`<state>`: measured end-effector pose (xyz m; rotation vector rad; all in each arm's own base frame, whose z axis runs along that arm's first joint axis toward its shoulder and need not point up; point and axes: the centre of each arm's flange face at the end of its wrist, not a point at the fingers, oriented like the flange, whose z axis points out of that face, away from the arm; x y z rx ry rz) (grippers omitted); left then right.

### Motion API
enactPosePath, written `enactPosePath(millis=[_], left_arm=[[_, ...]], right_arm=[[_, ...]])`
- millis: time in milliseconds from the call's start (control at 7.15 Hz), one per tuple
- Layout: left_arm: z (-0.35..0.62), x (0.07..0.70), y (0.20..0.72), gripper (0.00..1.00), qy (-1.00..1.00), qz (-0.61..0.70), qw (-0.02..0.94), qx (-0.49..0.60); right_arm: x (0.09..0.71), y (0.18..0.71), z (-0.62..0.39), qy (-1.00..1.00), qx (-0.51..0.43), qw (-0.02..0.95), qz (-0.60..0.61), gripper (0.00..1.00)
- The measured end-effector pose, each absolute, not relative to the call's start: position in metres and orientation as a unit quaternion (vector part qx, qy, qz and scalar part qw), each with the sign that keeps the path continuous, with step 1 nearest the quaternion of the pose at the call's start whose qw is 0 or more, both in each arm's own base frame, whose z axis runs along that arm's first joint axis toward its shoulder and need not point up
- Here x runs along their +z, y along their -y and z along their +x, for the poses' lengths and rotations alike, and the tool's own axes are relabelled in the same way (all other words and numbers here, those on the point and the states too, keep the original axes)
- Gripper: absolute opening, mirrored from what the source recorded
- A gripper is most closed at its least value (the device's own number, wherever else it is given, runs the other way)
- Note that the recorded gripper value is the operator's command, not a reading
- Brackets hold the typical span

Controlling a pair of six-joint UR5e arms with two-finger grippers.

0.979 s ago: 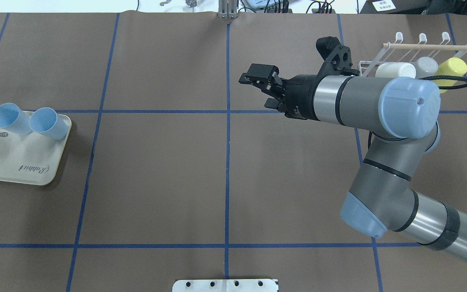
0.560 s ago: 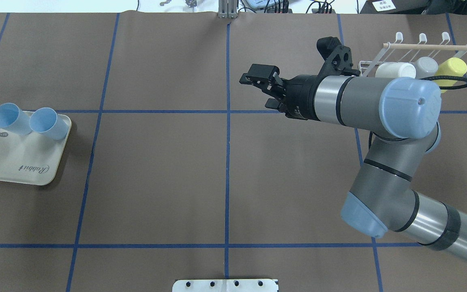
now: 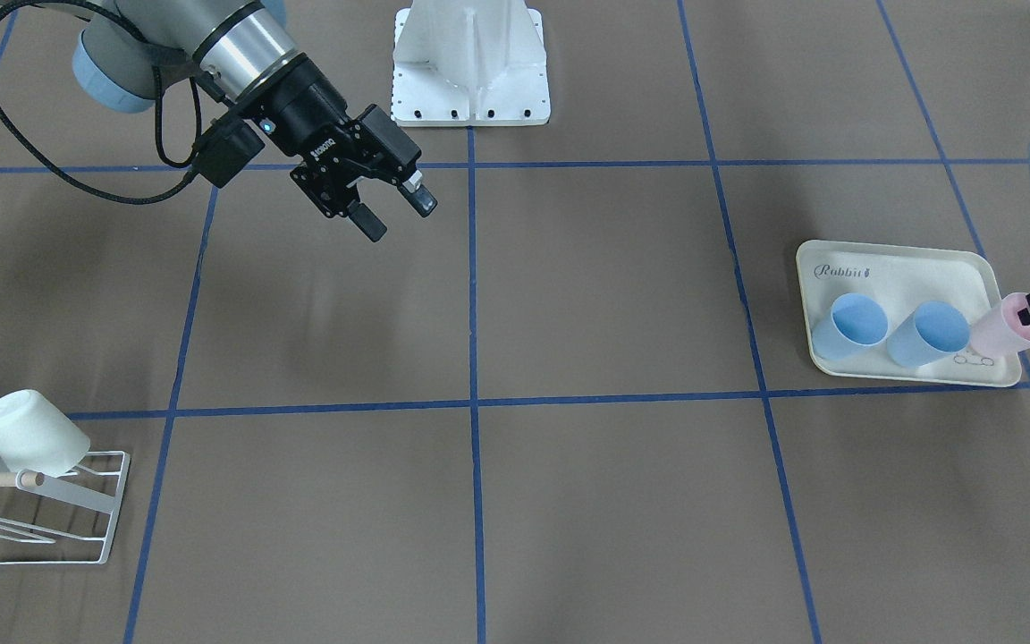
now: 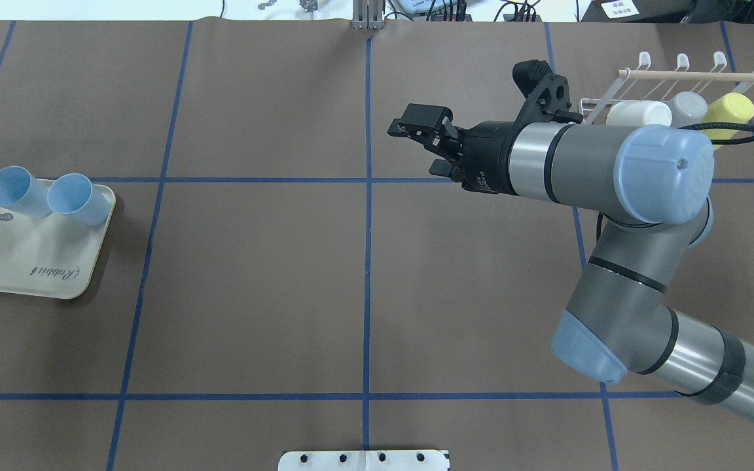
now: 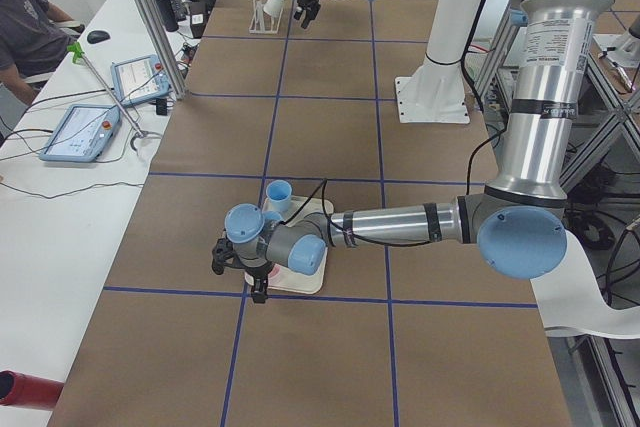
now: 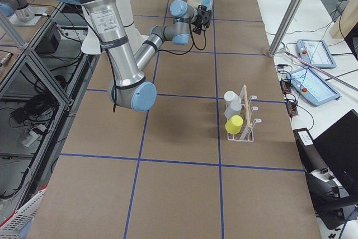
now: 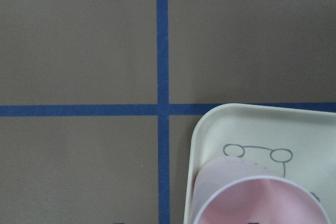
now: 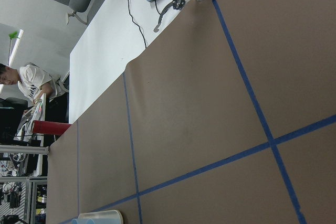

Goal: Transfer IKEA cup to right arm and place on rack

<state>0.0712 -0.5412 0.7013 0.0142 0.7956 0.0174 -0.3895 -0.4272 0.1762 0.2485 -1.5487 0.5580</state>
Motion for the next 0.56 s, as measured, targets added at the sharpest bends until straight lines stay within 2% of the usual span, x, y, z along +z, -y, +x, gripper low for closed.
enactPosePath(millis=[560], left_arm=[[0.065, 0.687, 0.543, 0.0, -0.406, -0.006, 0.914, -0.003]], right_arm=[[0.177, 0.428, -0.39, 0.687, 0.247, 0.675, 0.112, 1.0]])
